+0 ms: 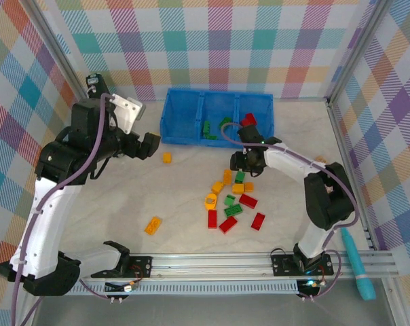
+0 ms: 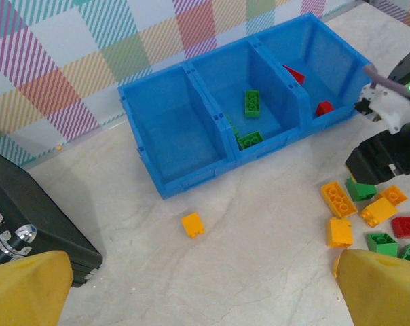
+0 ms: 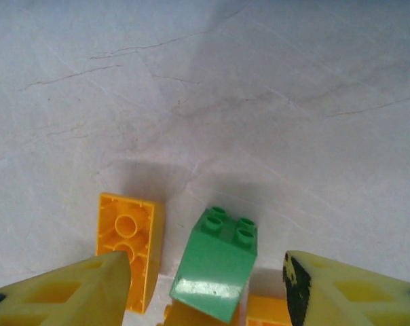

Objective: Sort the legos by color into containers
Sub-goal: Pick up the lego from the center of the table.

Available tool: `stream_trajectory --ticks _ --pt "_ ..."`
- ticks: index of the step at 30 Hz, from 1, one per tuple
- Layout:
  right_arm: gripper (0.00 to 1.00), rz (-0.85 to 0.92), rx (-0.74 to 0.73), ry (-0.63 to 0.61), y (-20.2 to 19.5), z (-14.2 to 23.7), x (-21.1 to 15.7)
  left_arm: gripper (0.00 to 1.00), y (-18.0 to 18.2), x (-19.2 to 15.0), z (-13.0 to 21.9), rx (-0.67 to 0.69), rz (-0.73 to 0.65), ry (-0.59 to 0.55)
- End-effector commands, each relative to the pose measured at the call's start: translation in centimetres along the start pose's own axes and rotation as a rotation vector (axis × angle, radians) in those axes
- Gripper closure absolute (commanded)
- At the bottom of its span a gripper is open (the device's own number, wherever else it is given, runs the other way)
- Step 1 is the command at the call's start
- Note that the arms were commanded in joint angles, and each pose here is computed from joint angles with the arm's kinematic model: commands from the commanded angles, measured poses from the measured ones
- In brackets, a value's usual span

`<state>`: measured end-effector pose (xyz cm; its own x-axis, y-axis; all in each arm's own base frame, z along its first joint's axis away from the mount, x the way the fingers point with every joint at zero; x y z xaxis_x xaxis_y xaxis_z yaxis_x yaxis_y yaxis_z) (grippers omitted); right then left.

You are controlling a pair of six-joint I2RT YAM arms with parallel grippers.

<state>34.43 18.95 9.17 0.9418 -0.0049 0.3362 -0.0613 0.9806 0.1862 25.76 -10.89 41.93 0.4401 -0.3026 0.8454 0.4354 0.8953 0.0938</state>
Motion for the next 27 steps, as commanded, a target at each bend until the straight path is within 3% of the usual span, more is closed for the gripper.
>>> stream_trajectory --ticks 1,9,18,23,27 --pt "0.35 -0.058 0.013 0.017 0.4 -1.6 0.4 0.00 -0.2 0.2 0.5 -0.003 -0.006 -0.029" --pt "0.37 -0.110 -0.023 0.079 -0.3 -4.0 -0.6 0.00 -0.3 0.4 0.9 -0.008 -0.005 -0.036" --pt "0.65 -0.109 -0.067 0.114 -1.3 -4.7 -2.0 0.00 -0.3 0.5 1.2 -0.011 -0.005 -0.042" --pt "0.72 -0.073 -0.080 0.072 -1.5 -2.9 -1.1 0.00 -0.3 0.6 1.6 -0.007 -0.004 -0.049" --pt "0.72 -0.007 -0.046 -0.040 0.1 0.9 2.5 0.00 -0.1 0.6 2.1 0.006 -0.007 -0.059"
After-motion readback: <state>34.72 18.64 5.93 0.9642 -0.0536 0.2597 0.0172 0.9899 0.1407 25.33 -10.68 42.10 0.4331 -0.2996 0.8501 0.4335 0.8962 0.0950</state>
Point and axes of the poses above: each hand's point on the last joint's axis, 136 mm out from that joint toward the fingers, its own z axis back along the fingers, its own y axis along the line the jaws close on, x = y × z, the point moved 2 cm from there along z, back along the fingers, and after that the axes turned 3 degrees about z, right-handed, at the moved point
